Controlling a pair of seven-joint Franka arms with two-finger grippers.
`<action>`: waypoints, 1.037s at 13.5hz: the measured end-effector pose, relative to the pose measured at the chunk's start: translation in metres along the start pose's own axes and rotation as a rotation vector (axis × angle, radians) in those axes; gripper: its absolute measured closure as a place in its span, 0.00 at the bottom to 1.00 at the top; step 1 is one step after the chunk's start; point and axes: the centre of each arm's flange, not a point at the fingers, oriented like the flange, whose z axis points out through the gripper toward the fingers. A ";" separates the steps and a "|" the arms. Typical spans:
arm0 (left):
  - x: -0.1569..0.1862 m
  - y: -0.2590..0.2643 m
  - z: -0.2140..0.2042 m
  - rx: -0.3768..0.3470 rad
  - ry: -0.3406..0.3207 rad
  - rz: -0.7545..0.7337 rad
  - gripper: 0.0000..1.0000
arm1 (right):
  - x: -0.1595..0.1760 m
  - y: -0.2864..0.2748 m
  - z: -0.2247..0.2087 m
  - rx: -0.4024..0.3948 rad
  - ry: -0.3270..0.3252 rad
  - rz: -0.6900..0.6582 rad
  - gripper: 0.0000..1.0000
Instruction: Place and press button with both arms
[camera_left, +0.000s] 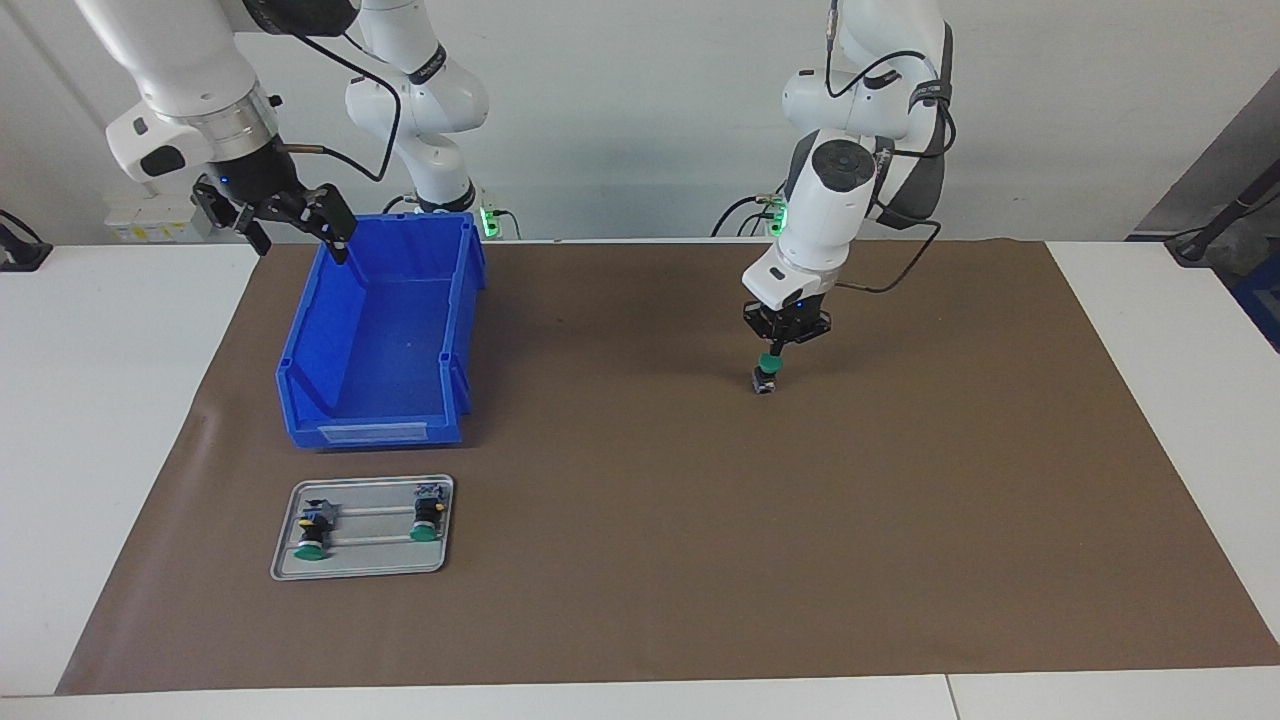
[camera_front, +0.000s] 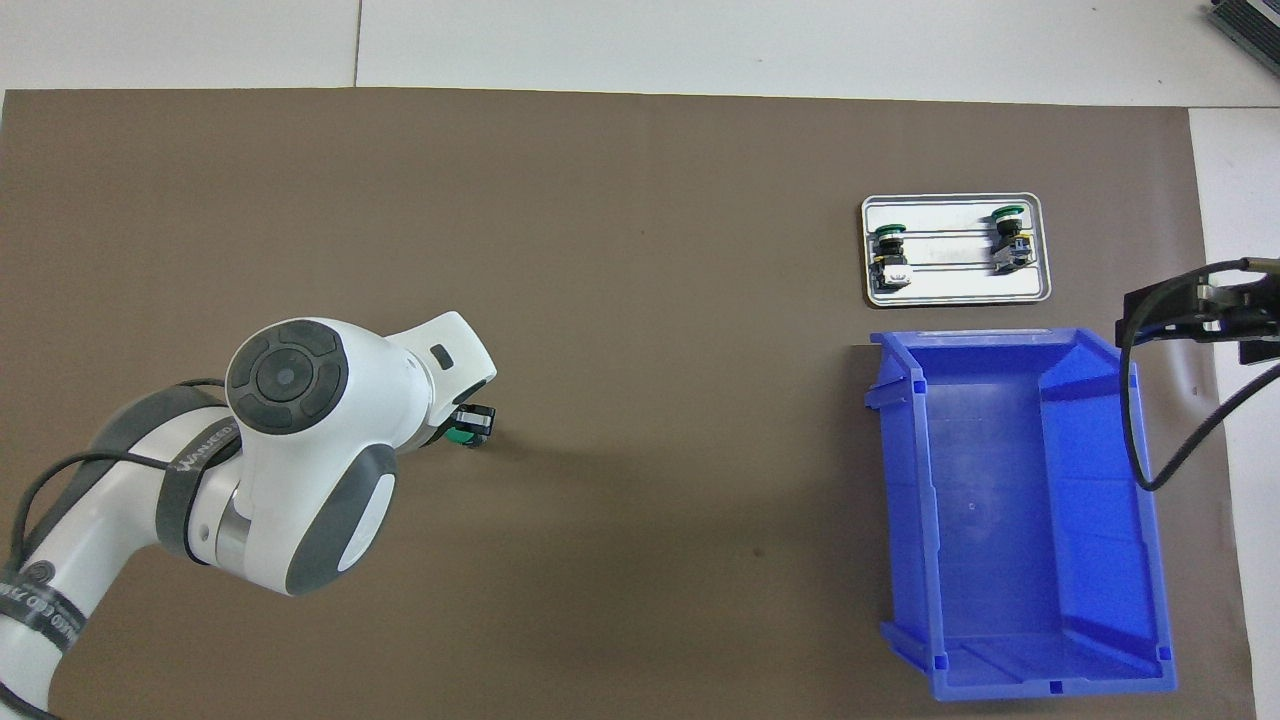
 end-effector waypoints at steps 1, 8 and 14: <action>-0.002 -0.001 0.005 -0.001 0.005 -0.001 0.99 | 0.000 0.000 0.000 0.000 0.000 0.000 0.00; -0.011 -0.003 0.026 -0.004 0.032 -0.003 0.99 | 0.000 0.000 0.000 0.000 0.000 0.000 0.00; -0.013 -0.003 0.029 -0.004 0.036 -0.001 0.99 | 0.000 0.000 0.000 0.000 0.000 0.000 0.00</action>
